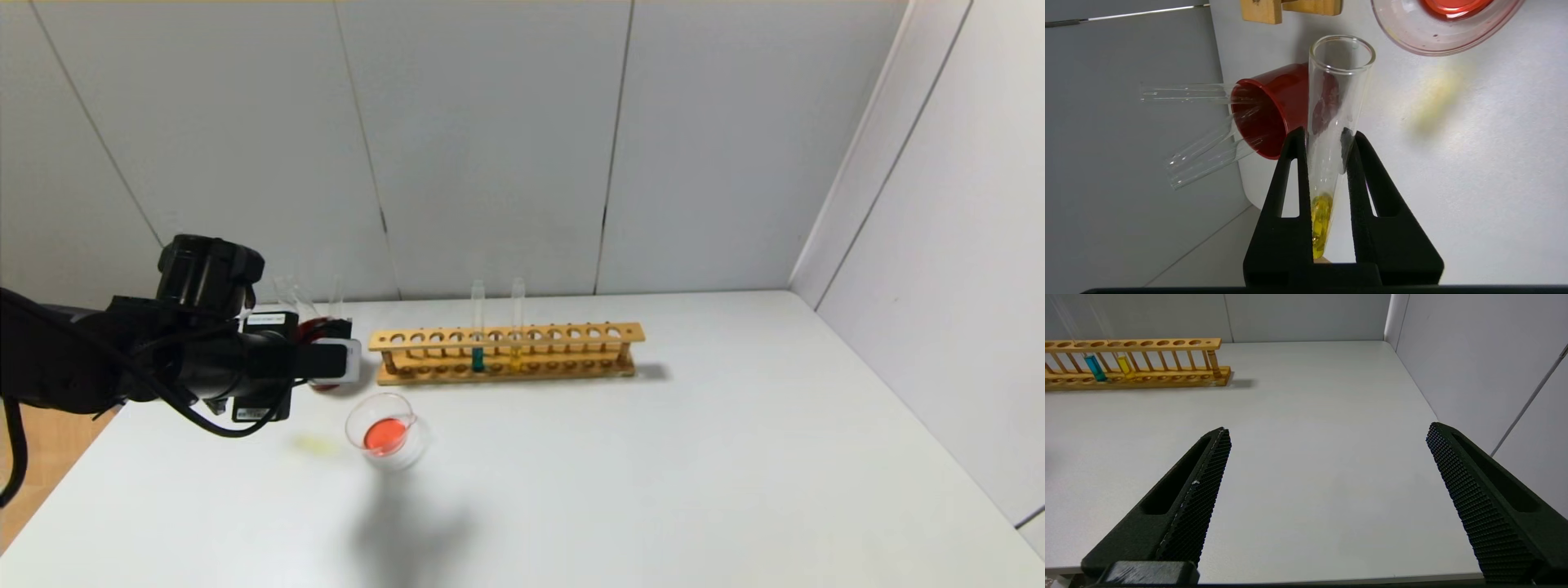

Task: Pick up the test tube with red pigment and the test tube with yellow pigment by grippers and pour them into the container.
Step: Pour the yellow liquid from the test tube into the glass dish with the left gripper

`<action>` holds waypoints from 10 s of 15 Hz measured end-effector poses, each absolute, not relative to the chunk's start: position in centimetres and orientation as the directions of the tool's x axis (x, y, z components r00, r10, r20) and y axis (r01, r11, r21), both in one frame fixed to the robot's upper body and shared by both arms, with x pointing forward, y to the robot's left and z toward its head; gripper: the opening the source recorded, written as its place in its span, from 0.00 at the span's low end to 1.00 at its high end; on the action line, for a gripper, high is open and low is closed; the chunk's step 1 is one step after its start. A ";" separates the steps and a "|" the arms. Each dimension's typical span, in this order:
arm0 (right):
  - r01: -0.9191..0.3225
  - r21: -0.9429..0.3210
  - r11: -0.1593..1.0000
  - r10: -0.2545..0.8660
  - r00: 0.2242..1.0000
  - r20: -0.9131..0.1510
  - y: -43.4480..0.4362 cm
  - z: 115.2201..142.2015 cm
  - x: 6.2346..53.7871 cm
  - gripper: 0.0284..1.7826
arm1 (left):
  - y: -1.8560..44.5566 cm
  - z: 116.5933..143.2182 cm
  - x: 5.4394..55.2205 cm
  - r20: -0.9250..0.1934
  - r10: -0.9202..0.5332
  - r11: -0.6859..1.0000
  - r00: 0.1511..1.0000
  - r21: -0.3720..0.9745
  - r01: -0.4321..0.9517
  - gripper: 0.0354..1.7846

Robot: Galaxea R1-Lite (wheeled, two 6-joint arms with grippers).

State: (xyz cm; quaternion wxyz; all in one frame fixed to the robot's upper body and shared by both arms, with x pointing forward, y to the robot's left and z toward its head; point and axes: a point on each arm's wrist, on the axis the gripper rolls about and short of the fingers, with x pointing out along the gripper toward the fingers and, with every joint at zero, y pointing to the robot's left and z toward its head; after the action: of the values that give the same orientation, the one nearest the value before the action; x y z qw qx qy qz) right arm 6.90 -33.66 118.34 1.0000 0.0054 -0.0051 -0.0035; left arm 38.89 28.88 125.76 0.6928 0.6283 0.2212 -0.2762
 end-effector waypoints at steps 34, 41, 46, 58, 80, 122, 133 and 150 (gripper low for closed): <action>0.008 0.011 1.000 -0.008 1.000 0.010 -33.7 118.3 6.9 0.98 | 28.9 123.0 40.1 -0.721 -0.011 -0.053 0.693 0.692 0.720 0.16; 0.007 0.011 1.000 -0.007 1.000 0.010 -33.7 118.3 6.9 0.98 | 28.8 123.1 40.5 -0.716 0.020 -0.098 0.698 0.693 0.714 0.16; 0.007 0.011 1.000 -0.007 1.000 0.010 -33.7 118.3 6.9 0.98 | 28.1 123.1 40.7 -0.711 0.026 -0.117 0.703 0.696 0.709 0.16; 0.007 0.011 1.000 -0.007 1.000 0.010 -33.7 118.3 6.9 0.98 | 27.4 122.7 41.3 -0.709 0.041 -0.143 0.704 0.693 0.706 0.16; 0.008 0.011 1.000 -0.008 1.000 0.010 -33.7 118.3 6.9 0.98 | 26.0 122.8 41.3 -0.698 0.064 -0.226 0.713 0.686 0.692 0.16; 0.007 0.011 1.000 -0.007 1.000 0.010 -33.7 118.3 6.9 0.98 | 22.9 122.2 40.4 -0.650 0.215 -0.437 0.729 0.604 0.666 0.16; 0.007 0.010 1.000 -0.007 1.000 0.010 -33.7 118.3 6.9 0.98 | 21.9 122.2 39.5 -0.633 0.240 -0.474 0.736 0.585 0.658 0.16; 0.007 0.011 1.000 -0.007 1.000 0.010 -33.7 118.3 6.9 0.98 | 21.1 121.9 39.5 -0.596 0.320 -0.538 0.736 0.525 0.659 0.16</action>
State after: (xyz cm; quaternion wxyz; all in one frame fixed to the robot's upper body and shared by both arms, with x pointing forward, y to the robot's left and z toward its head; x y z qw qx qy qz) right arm 6.90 -33.66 118.34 1.0000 0.0054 -0.0051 -0.0037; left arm 39.54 21.06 121.86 0.3845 0.8487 0.2884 -0.2206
